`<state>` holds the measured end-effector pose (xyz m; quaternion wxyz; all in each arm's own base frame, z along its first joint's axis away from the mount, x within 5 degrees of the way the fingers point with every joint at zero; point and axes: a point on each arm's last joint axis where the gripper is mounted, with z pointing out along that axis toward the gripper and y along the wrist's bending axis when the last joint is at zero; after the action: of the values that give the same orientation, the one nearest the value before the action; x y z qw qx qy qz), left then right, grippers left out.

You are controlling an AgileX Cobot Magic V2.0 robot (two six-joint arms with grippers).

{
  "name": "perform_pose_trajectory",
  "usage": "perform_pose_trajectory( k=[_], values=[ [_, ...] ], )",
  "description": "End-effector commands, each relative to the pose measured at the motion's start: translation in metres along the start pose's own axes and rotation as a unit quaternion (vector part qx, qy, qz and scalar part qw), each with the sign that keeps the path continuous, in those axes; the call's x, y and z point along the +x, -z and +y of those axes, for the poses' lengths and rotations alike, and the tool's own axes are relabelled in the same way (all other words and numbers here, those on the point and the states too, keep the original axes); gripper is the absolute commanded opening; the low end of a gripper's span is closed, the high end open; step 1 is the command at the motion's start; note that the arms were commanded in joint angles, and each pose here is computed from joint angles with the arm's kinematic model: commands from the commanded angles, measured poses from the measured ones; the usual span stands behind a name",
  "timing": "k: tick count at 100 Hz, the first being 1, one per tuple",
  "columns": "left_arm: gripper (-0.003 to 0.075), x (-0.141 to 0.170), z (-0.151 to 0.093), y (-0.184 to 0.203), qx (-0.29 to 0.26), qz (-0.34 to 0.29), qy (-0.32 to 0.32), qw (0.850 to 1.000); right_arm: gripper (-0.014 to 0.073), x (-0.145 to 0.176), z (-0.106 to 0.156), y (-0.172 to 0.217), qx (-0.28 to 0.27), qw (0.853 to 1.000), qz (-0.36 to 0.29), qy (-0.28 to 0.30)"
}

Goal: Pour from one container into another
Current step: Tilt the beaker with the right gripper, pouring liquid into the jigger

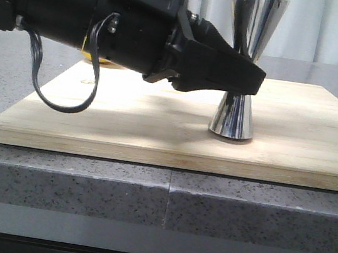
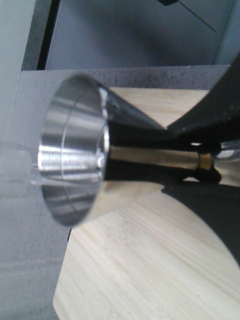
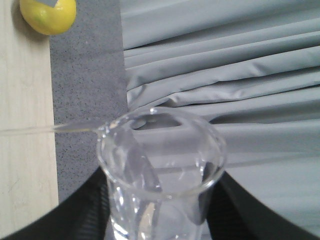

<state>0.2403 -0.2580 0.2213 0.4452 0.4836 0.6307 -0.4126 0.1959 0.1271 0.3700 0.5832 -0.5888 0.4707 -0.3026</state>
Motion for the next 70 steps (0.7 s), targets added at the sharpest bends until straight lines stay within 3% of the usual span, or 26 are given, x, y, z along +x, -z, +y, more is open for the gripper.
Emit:
perform_pose_trajectory(
  k=[1, 70],
  values=[
    [-0.0021, -0.0303, -0.0063, 0.0085, 0.012, -0.063, -0.009, 0.998, 0.024, -0.0012, -0.0186, 0.0086, 0.035, 0.999, -0.004, 0.013],
    [-0.0021, -0.0303, -0.0063, 0.0085, 0.012, -0.063, -0.009, 0.998, 0.024, -0.0013, -0.0197, 0.0087, 0.041, 0.999, -0.004, 0.035]
  ],
)
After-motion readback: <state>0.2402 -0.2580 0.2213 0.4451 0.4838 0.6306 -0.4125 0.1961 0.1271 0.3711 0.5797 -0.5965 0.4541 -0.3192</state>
